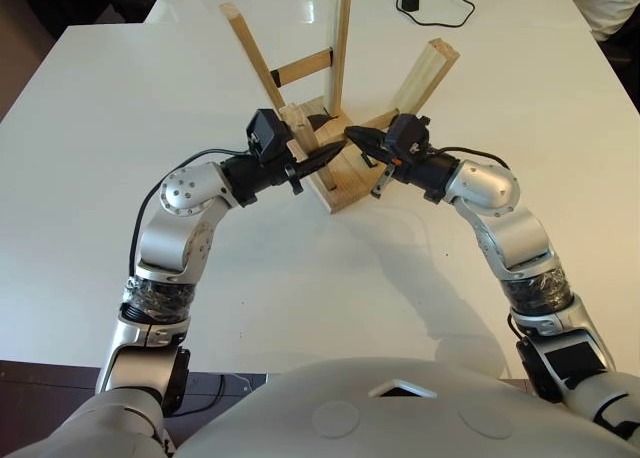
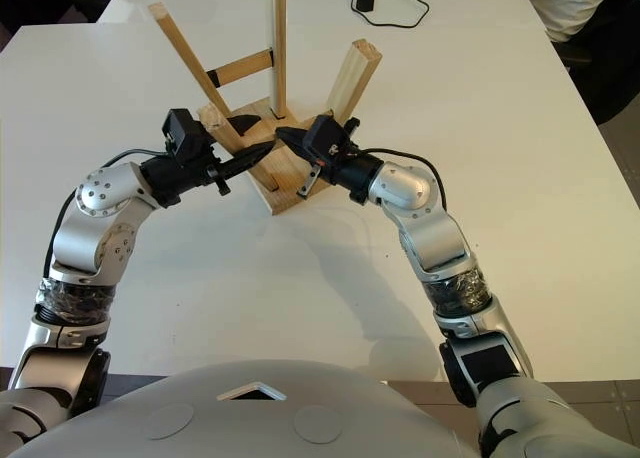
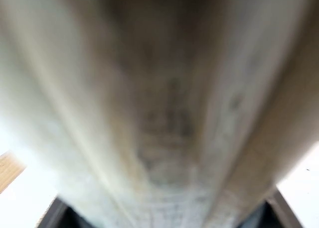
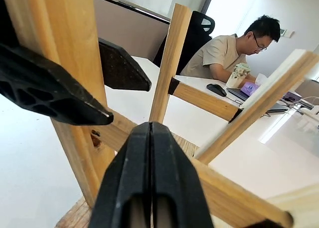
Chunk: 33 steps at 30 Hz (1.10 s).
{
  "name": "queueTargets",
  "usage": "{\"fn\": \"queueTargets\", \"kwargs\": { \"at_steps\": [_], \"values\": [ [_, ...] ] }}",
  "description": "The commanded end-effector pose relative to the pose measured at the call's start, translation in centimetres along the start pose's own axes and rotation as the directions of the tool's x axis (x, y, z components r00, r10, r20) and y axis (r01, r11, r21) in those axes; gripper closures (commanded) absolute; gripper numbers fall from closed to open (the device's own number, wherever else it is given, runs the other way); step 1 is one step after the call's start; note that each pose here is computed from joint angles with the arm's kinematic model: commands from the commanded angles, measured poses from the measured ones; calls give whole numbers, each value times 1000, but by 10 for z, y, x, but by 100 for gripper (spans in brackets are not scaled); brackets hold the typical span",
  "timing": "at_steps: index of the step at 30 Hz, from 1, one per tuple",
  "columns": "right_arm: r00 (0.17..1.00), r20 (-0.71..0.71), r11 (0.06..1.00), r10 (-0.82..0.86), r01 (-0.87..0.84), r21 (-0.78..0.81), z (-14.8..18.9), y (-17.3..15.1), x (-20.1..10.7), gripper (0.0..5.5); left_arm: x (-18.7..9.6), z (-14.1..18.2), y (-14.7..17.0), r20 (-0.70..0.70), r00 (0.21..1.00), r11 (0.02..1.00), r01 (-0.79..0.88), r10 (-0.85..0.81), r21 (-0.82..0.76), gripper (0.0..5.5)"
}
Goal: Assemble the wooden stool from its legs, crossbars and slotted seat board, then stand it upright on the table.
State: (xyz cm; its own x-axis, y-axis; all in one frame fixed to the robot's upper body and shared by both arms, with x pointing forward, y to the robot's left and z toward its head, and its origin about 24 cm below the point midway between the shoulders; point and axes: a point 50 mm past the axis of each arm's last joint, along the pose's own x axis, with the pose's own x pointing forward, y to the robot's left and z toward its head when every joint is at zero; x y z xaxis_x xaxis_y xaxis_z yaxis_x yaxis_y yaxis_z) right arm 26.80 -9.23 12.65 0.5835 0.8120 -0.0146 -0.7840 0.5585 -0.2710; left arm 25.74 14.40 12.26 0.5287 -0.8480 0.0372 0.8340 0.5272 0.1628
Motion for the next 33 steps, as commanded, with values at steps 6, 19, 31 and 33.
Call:
{"fn": "queueTargets", "kwargs": {
  "at_steps": [6, 19, 31, 33],
  "values": [
    [998, -52, 995, -24, 19, -93, 0, -5, 4, 550, -9, -33, -9, -160, 987, 997, -42, 31, -65, 347],
    [928, 221, 948, -300, 265, 177, 38, -37, 0, 550, -1, -29, 8, -343, 939, 998, -4, -16, -55, 347],
    [900, -26, 888, -434, 433, 157, -5, -118, -22, 550, -3, -42, 26, -368, 921, 991, 104, -129, -86, 347],
    [989, 73, 967, -128, 108, 232, -7, -64, 7, 550, -6, -37, 26, -307, 935, 983, 155, -178, -97, 347]
  ]
}}
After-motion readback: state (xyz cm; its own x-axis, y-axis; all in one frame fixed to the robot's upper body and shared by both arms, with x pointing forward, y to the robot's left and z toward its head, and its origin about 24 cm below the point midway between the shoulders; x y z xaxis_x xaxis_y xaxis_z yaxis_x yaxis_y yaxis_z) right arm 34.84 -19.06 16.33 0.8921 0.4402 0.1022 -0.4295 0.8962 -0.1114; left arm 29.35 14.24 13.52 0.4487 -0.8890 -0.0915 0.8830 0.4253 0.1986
